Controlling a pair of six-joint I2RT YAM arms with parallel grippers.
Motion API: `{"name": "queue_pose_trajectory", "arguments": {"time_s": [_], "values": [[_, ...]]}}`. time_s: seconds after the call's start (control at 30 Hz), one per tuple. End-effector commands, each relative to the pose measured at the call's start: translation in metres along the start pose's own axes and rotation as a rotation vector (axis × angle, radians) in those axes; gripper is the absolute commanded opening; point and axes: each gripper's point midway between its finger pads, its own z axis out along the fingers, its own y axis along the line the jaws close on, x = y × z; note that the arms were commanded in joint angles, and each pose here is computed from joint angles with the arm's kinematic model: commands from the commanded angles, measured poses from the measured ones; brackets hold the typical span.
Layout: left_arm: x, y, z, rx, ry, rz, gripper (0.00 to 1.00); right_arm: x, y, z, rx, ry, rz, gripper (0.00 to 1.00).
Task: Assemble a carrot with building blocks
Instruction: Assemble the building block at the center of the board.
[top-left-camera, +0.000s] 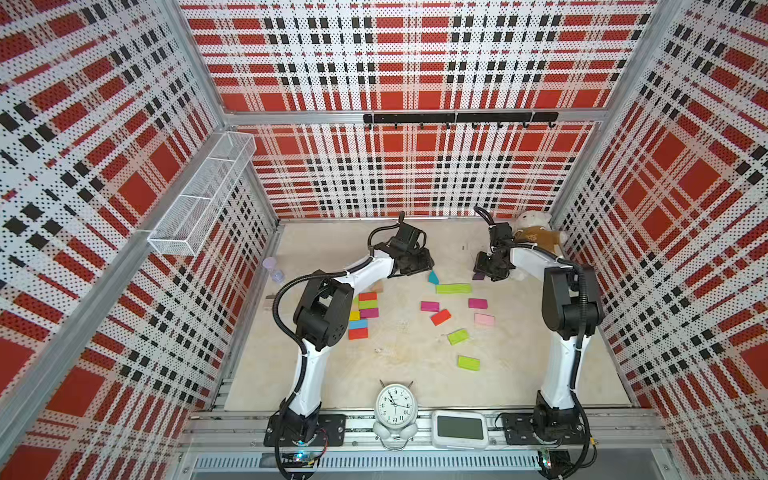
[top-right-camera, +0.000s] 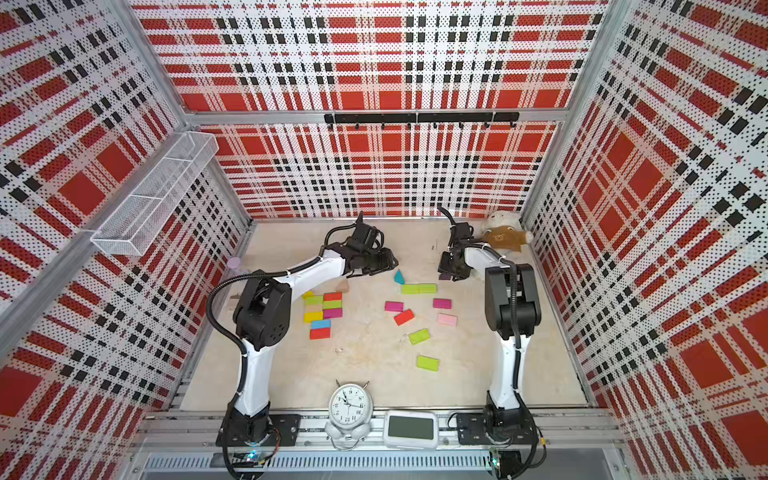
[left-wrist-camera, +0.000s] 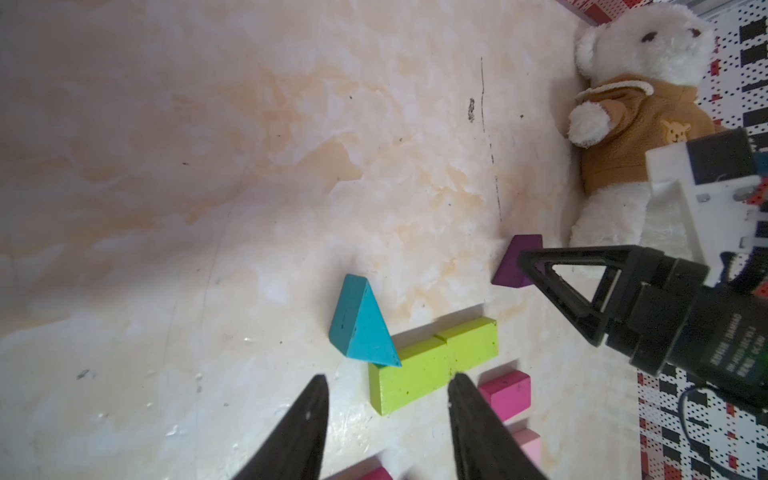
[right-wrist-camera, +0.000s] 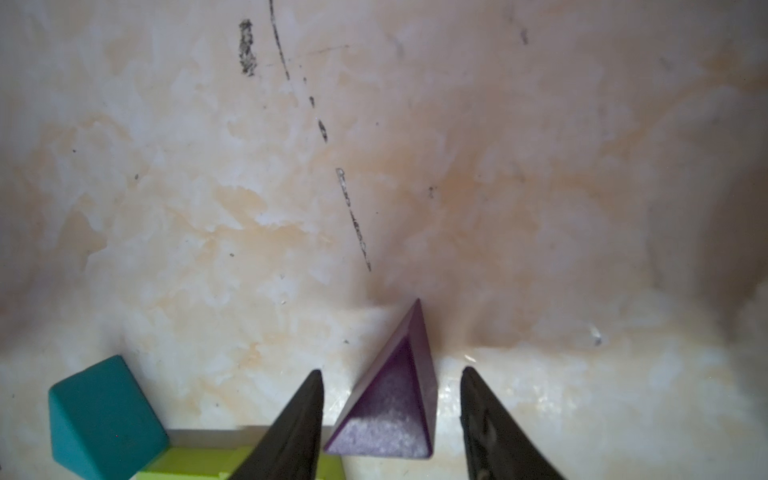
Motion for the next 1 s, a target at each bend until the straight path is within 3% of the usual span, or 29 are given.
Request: {"name": "queue_pose_trajectory", "arguments": {"time_s": [0.0,0.57,0.77,0.97], "values": [[-0.01,-0.009,-0.014,0.037,-0.036,0.004,0.51,-0.005,0.017,0.003,-0.027,-0.015,-0.016,0.49],[-0.008,-0.016,-0.022,0.056,-0.04,0.017,0.51,0.003,0.03,0.003,-0.039,-0.001,-0.028,0.41],[-0.006,-0.047,-0.023,0.077,-0.025,0.092,0.51,0.001,0.035,-0.017,-0.067,-0.031,-0.034,0.41],[-0.002,-0.084,0.004,0.116,0.012,0.134,0.5,-0.004,0.04,-0.047,-0.115,-0.085,-0.034,0.47]]}}
